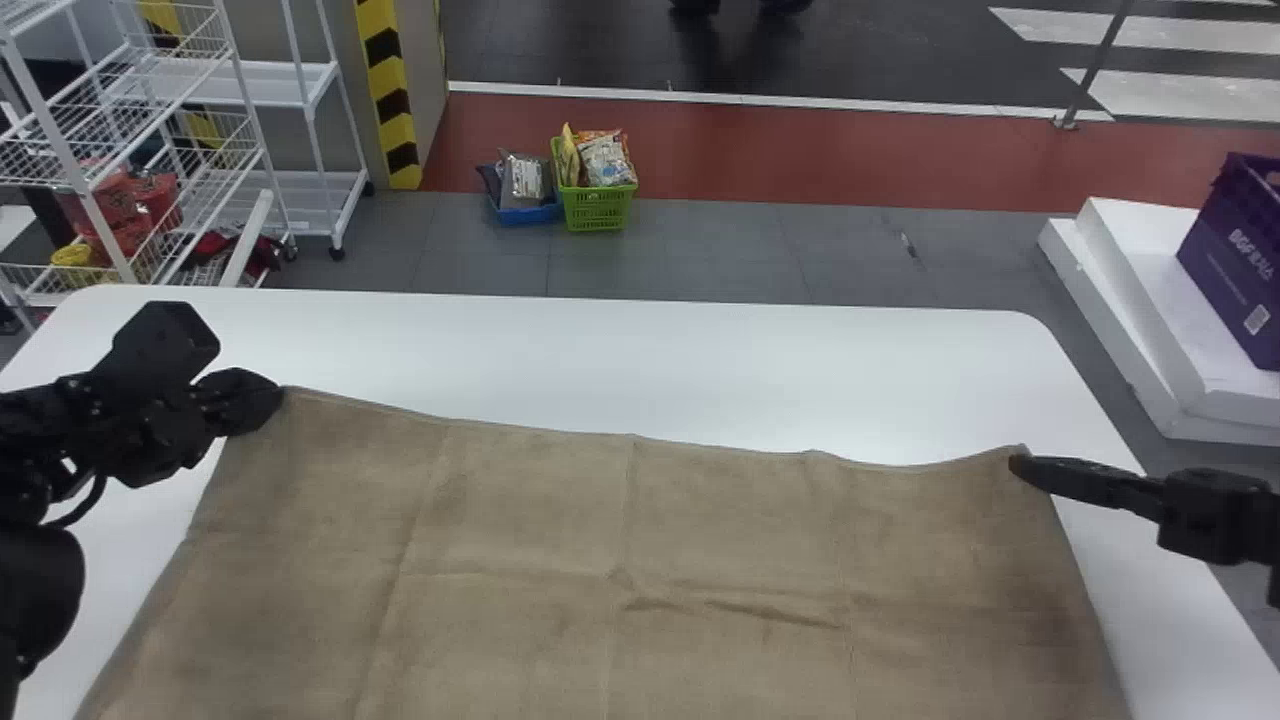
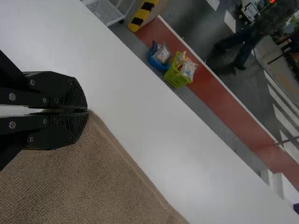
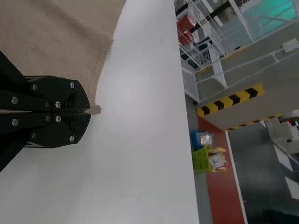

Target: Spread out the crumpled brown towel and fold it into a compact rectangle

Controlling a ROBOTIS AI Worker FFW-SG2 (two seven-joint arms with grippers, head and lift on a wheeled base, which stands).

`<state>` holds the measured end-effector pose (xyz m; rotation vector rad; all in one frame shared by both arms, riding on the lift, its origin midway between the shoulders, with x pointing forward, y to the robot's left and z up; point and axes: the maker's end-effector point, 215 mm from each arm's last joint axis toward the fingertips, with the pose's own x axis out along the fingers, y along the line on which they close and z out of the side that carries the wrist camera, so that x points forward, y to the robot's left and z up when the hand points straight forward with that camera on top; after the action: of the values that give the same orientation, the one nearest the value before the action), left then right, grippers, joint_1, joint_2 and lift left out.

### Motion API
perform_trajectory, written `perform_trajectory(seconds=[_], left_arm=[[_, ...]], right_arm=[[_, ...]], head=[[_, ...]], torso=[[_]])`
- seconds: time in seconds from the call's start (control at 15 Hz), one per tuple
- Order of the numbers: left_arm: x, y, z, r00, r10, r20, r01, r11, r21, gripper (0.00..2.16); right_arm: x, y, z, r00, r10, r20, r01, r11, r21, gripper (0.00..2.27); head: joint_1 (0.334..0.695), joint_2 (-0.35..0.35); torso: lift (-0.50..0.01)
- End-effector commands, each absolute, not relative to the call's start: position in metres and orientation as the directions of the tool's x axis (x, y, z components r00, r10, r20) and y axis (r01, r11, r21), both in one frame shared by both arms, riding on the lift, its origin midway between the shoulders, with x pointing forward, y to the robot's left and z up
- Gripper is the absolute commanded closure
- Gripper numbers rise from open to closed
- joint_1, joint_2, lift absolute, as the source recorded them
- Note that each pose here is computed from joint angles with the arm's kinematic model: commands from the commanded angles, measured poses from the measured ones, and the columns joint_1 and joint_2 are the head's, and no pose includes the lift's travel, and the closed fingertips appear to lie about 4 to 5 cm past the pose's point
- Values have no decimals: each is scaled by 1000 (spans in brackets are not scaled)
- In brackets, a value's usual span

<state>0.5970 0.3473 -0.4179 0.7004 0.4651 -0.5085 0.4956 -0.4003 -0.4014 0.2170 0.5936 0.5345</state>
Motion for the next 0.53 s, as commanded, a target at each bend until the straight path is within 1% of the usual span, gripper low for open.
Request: perform_trajectory(seconds=[0.0, 0.2, 0.33, 0.47], left_arm=[[583, 359, -404, 802, -315, -508, 572, 652, 498, 1075], [560, 370, -398, 813, -348, -466, 572, 627, 529, 1079], [547, 380, -395, 821, -358, -444, 565, 621, 544, 1075], [532, 395, -389, 831, -362, -423, 553, 619, 558, 1079]], right_arm=[[475, -396, -392, 675, 577, -460, -484, 817, 314, 1332], [446, -384, -387, 624, 627, -467, -571, 774, 274, 1328], [441, -390, -383, 633, 615, -471, -573, 780, 249, 1328], [434, -392, -380, 632, 610, -478, -598, 776, 200, 1332]], head=[[695, -53], [695, -36], [695, -23], [695, -13]], torso=[[-127], [-127], [-127], [-127]])
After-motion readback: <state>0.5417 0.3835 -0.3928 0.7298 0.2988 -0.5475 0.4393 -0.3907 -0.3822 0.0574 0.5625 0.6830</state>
